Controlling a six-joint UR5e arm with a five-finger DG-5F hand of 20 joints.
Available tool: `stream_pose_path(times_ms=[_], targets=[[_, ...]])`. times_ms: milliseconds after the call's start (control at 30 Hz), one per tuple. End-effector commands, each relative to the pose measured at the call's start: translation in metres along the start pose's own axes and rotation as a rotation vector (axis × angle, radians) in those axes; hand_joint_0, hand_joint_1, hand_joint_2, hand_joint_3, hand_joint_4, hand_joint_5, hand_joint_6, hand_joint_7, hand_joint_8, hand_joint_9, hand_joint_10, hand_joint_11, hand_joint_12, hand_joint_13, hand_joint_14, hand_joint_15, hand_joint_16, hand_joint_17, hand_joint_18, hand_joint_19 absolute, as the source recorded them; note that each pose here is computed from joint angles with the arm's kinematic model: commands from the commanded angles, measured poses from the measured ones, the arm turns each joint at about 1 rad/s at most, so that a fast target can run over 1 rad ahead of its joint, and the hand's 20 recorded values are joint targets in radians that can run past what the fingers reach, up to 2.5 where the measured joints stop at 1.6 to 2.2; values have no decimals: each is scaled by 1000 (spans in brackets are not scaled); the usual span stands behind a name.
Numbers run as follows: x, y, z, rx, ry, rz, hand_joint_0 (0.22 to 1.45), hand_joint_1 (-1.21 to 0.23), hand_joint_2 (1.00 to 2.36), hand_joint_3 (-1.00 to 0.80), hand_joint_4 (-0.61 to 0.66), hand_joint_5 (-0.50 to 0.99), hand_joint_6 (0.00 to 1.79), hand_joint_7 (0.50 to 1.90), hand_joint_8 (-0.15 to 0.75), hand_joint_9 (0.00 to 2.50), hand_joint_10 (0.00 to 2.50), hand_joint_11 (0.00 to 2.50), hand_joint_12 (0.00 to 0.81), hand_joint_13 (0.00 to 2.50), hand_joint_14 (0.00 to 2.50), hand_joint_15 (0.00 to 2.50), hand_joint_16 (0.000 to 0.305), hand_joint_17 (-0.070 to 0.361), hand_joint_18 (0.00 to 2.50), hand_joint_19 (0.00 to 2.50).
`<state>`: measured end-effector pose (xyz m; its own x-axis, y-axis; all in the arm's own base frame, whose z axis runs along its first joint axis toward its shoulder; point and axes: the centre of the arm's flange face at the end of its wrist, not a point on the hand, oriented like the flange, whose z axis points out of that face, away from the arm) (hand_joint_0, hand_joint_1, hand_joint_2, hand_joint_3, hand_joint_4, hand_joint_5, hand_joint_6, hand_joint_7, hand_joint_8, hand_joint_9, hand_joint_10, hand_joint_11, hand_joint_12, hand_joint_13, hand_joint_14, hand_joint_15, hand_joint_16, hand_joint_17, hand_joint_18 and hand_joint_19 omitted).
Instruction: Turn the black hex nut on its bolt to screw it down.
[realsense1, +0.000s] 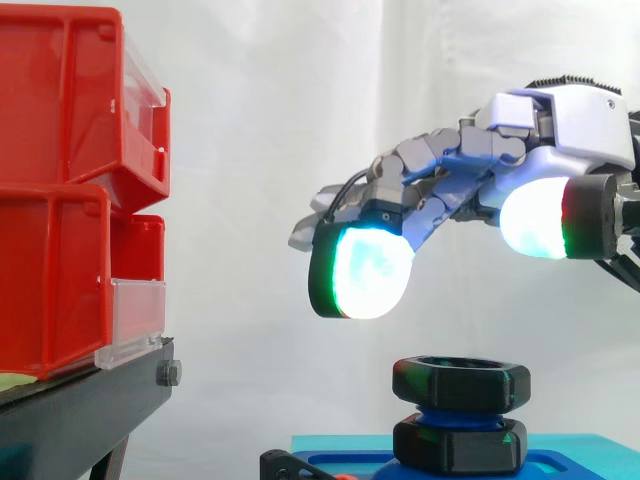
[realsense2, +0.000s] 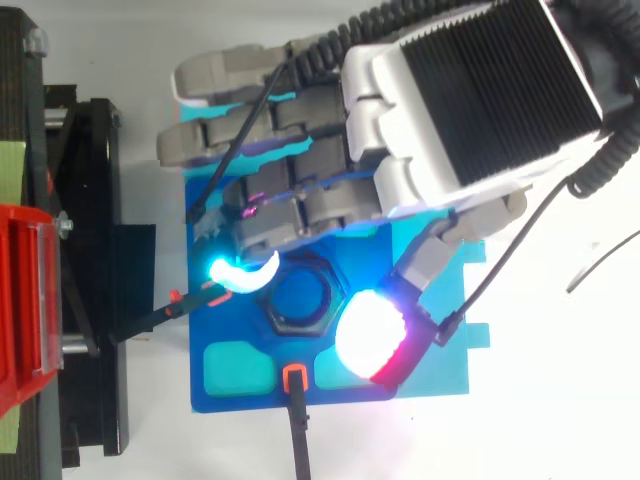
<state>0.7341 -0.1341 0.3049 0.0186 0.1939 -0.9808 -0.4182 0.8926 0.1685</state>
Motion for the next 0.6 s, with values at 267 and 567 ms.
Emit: stream_pose_path(times_ms=[267, 567], targets=[[20, 25, 16, -1, -7, -22, 508, -355, 1000, -500, 207, -139, 679, 958, 247, 699, 8, 245, 285, 297, 0, 23, 32, 72, 0, 29], [23, 37, 26, 1, -20, -26, 509, -356, 1000, -500, 207, -137, 665, 972, 245, 701, 8, 246, 285, 296, 0, 19, 32, 72, 0, 28]])
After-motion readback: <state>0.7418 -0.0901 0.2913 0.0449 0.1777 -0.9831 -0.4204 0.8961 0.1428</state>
